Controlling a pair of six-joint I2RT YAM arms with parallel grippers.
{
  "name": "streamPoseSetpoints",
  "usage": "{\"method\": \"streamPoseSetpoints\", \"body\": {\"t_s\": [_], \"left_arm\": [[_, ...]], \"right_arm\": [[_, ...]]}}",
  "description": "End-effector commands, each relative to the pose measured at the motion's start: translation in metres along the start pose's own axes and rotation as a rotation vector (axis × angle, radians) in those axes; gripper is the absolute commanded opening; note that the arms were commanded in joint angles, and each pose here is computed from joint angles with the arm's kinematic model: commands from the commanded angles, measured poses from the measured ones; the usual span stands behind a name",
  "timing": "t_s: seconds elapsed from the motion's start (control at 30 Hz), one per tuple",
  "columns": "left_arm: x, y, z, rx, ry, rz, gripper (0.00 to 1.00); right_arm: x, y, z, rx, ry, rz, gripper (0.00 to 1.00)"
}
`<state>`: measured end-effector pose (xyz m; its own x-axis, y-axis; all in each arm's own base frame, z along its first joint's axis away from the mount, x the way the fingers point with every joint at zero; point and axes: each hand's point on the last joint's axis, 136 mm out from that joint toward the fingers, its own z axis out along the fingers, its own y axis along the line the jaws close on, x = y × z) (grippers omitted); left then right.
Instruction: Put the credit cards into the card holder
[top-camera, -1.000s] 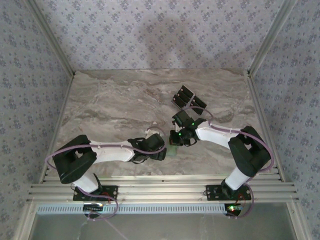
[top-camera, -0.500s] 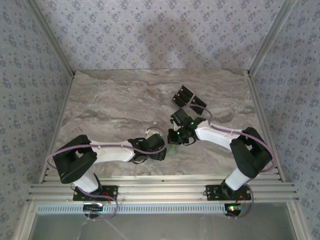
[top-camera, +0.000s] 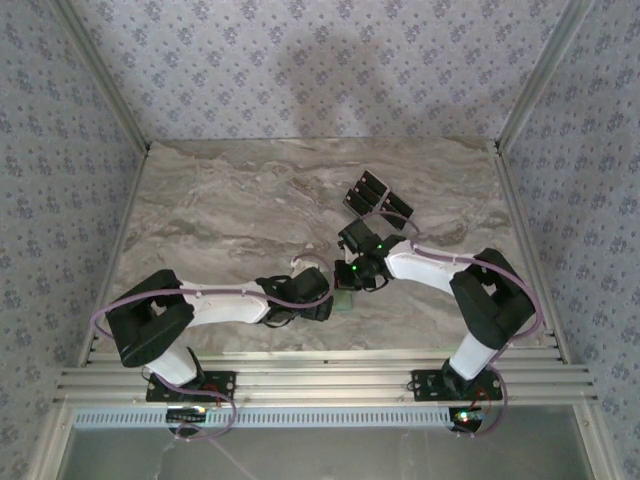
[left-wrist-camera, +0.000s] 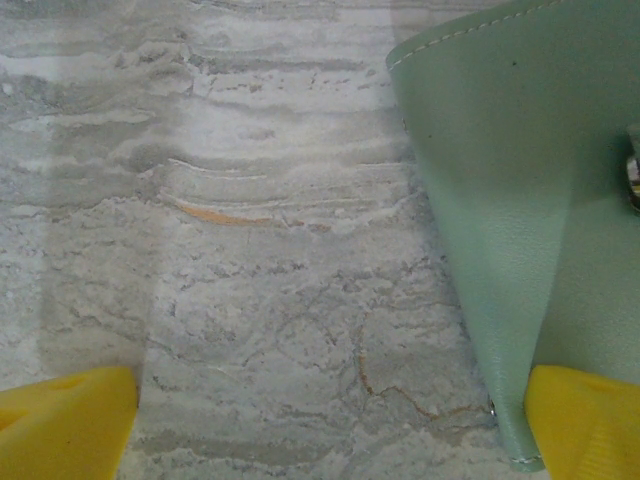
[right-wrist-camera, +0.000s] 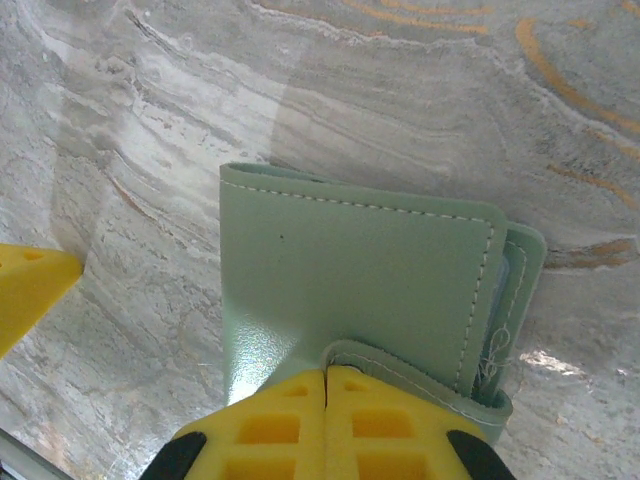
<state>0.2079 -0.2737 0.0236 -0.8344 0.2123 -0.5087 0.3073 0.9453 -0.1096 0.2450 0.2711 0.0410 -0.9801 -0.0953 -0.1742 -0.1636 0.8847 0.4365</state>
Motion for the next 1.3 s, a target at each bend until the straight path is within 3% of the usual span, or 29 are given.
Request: {"method": "streamPoseSetpoints", "body": {"t_s": [0.0,1.27], "left_arm": [[0.014,0.0,0.008,0.001,0.041,0.007,1.0],[0.009,0.0,0.005,-0.005,0.031,0.011,1.0]], "right_arm": [[0.004,-0.006,0.007,0.025,0.025,-0.014,0.0],[0.068,-0.09,0.033,0.188,0.144,0.178,0.0]]}}
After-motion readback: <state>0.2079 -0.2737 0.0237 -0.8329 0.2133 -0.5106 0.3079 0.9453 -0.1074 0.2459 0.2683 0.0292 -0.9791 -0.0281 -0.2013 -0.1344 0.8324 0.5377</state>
